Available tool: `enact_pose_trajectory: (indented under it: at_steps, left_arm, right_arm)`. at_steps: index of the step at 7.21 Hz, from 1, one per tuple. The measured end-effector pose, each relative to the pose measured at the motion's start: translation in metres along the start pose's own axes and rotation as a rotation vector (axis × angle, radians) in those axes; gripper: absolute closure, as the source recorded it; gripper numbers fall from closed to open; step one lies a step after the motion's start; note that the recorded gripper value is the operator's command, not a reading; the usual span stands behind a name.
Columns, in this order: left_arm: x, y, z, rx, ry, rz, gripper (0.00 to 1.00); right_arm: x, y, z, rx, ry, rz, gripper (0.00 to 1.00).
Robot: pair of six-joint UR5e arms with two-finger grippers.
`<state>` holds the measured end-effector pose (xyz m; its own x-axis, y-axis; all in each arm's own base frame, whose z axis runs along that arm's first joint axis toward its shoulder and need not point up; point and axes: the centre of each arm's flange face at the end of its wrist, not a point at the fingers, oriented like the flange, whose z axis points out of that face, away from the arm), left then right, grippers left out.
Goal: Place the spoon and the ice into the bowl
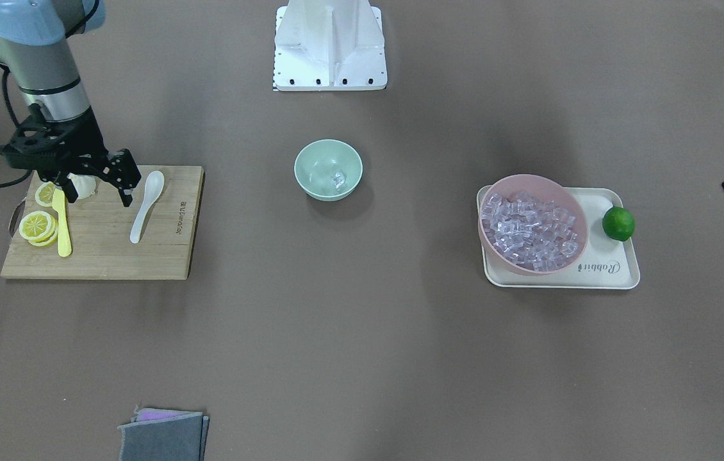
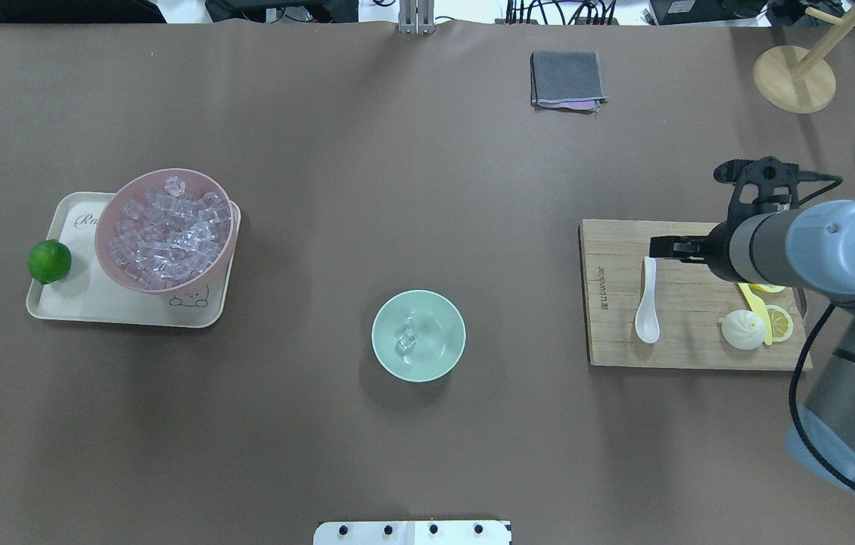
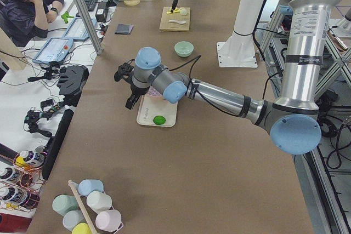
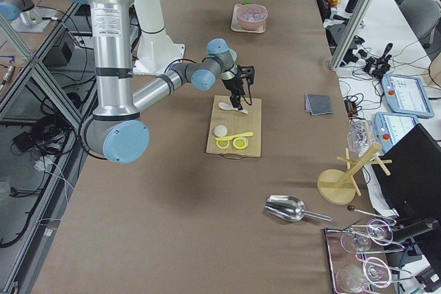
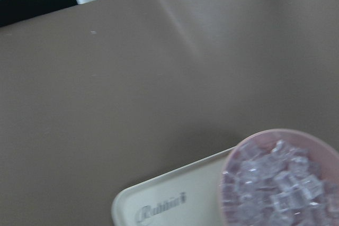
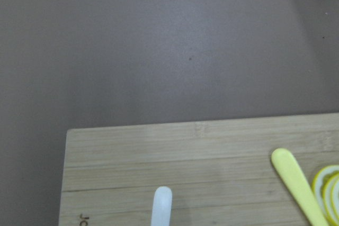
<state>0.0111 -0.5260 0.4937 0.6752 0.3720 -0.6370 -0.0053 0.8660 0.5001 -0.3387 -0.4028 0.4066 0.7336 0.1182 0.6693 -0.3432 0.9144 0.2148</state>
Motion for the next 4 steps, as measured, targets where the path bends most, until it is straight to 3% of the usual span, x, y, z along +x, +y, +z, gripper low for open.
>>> enact_pose_trajectory:
  at_steps: [2,4]
  left_arm:
    - [-0.047,0.028,-0.002,-0.023,-0.035,0.015,0.01]
    - [-0.054,0.035,-0.002,-0.028,-0.039,0.019,0.01]
  right_arm:
    - [-0.026,0.035,0.037,0.042,0.008,0.019,0.31]
    - [-0.023,0.048,0.071,0.084,-0.023,0.033,0.54]
